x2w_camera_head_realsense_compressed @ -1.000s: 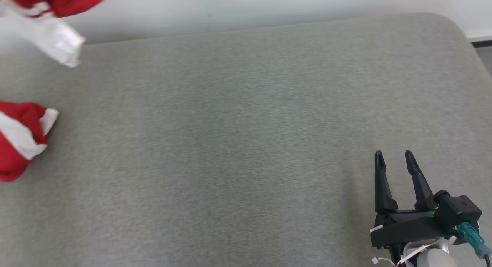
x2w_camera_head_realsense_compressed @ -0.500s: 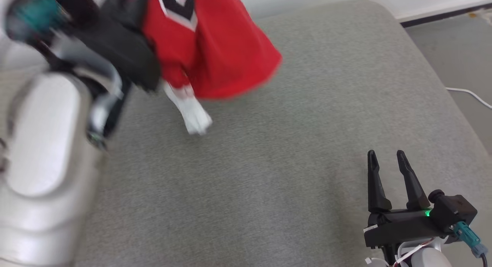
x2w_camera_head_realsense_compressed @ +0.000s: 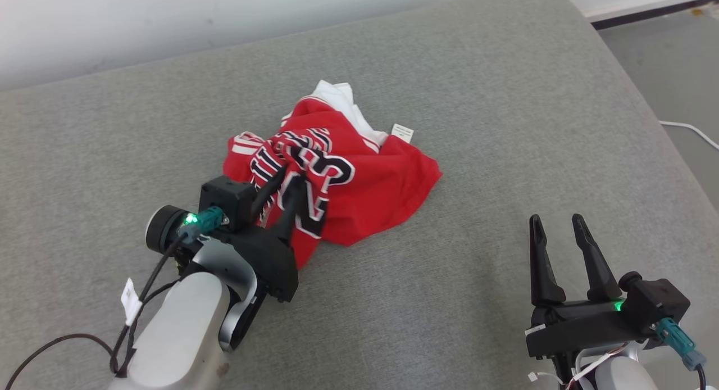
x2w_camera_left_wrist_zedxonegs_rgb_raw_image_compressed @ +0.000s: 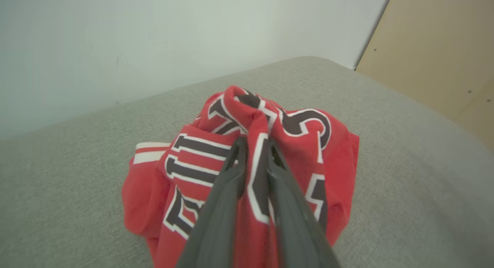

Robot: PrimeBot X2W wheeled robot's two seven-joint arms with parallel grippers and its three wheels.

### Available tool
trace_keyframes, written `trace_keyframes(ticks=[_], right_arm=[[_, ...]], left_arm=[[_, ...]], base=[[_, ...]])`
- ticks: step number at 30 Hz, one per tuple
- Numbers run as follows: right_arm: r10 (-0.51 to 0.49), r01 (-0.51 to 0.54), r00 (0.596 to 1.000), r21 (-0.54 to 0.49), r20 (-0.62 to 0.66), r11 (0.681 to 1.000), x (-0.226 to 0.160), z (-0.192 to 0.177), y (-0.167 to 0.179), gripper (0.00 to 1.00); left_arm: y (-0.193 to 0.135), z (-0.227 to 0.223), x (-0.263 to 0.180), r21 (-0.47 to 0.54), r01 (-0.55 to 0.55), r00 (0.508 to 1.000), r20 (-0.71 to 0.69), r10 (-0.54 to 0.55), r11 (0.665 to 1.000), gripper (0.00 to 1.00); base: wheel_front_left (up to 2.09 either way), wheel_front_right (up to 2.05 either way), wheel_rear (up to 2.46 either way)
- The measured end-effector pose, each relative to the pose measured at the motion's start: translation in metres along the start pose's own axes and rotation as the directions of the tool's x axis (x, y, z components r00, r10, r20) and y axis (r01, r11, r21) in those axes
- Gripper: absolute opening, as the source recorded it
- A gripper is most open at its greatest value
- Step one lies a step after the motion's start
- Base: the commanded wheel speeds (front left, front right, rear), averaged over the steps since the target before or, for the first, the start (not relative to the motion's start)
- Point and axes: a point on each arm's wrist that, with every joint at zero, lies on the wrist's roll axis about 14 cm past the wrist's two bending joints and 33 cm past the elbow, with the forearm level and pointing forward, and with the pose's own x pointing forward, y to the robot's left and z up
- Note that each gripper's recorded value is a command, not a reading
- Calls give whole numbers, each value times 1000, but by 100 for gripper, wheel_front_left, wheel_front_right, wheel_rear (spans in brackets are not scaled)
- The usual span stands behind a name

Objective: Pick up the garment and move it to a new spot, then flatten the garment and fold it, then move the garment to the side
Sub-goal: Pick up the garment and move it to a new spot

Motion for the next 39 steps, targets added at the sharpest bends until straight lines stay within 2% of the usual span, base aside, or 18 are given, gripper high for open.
trace_keyframes(ticks=[5, 14, 20, 26, 31, 36, 39], right_arm=[[37, -37, 999, -1, 11, 999, 6, 3, 12, 100], [87, -87, 996, -1, 22, 996, 0, 6, 29, 100], [131, -131, 991, -5, 31, 991, -4, 9, 43, 100], [178, -178, 983, -9, 50, 984, -6, 16, 59, 100], [222, -221, 974, -24, 41, 975, -8, 15, 72, 100], [242, -241, 970, -39, 22, 970, -9, 13, 74, 100], [251, -251, 968, -40, 5, 967, -13, 9, 77, 100]], left_arm=[[10, 20, -9, 24, -37, 993, 112, 34, 999, 100], [55, 75, -52, 59, -218, 934, 303, 190, 974, 100], [93, 89, -112, 48, -388, 865, 363, 346, 920, 100], [117, 78, -179, 13, -546, 783, 363, 505, 838, 100], [123, 60, -226, -25, -635, 721, 340, 603, 772, 100], [120, 42, -251, -42, -670, 697, 305, 649, 741, 100], [113, 39, -256, -52, -660, 704, 305, 641, 750, 100]], base=[[0, 0, 0], [0, 0, 0], [0, 0, 0], [0, 0, 0], [0, 0, 0], [0, 0, 0], [0, 0, 0]])
